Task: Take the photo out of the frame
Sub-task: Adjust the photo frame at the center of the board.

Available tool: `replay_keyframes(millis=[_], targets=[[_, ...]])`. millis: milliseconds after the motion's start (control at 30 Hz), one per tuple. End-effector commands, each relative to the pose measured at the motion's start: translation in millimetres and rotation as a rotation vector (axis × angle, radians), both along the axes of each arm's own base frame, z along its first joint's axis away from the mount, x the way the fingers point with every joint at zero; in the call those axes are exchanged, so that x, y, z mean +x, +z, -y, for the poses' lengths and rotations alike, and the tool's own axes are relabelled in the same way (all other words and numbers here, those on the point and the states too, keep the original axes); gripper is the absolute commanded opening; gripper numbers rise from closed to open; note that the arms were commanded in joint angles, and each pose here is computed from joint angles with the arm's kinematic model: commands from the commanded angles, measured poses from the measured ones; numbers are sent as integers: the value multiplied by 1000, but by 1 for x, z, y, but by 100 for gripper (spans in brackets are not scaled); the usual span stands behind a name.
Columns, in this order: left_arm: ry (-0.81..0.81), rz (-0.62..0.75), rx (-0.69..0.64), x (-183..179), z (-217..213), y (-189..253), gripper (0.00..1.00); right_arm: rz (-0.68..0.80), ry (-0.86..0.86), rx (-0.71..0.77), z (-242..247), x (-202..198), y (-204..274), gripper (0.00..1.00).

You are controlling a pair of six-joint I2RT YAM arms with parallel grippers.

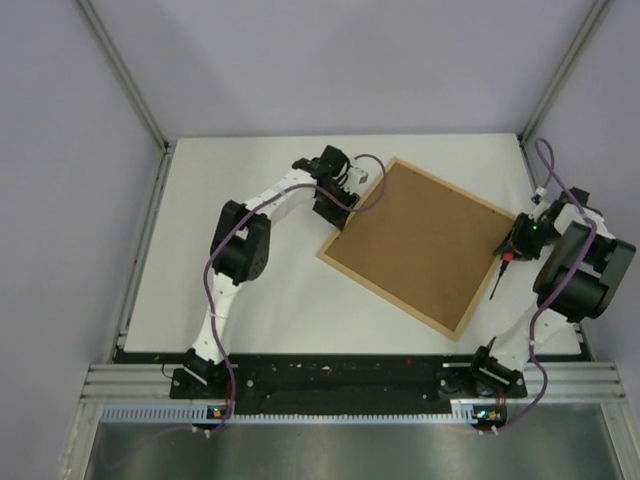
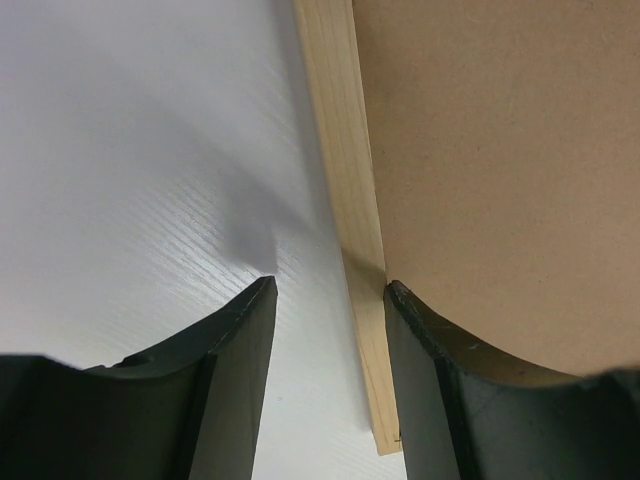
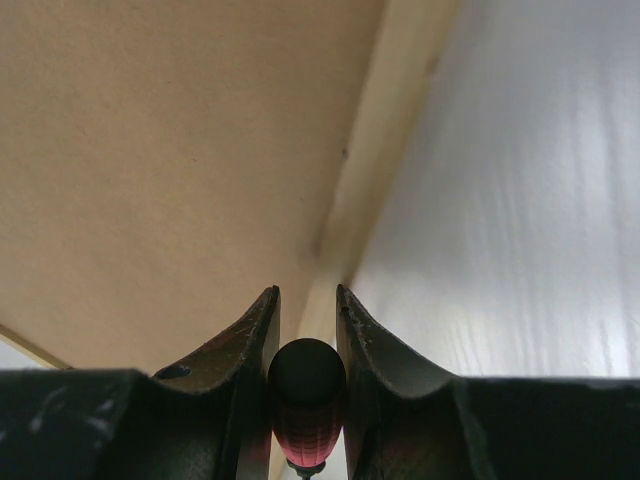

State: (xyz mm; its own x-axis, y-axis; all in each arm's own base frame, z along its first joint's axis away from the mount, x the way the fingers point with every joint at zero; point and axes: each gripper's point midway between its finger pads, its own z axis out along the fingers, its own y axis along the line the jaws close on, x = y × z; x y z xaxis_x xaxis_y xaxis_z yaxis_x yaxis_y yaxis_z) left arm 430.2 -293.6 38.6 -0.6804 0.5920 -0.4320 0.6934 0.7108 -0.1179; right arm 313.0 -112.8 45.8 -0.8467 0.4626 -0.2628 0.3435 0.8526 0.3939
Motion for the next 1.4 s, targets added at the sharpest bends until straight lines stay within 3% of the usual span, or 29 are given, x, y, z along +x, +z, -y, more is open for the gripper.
replay_keyframes(millis=[0, 333, 567, 833, 1033, 1200, 1367], targets=[[-12, -31, 39, -17, -13, 4, 54, 34, 53, -29, -19, 36, -1, 0], [3, -145, 83, -65, -46, -11, 53, 38, 206, 2, -101, 103, -17, 0], [64, -195, 116, -84, -81, -24, 54, 145, 230, -24, -118, 132, 26, 0], [100, -199, 129, -82, -93, -24, 54, 199, 135, -165, -46, 95, 76, 0], [128, -188, 113, -67, -91, -18, 54, 95, 59, -155, 6, 43, 44, 0], [190, -229, 72, -58, -90, -16, 54, 13, 58, -76, 2, 20, 5, 0], [248, -259, 48, -55, -95, -18, 54, 16, 58, 55, -18, 27, -14, 0]])
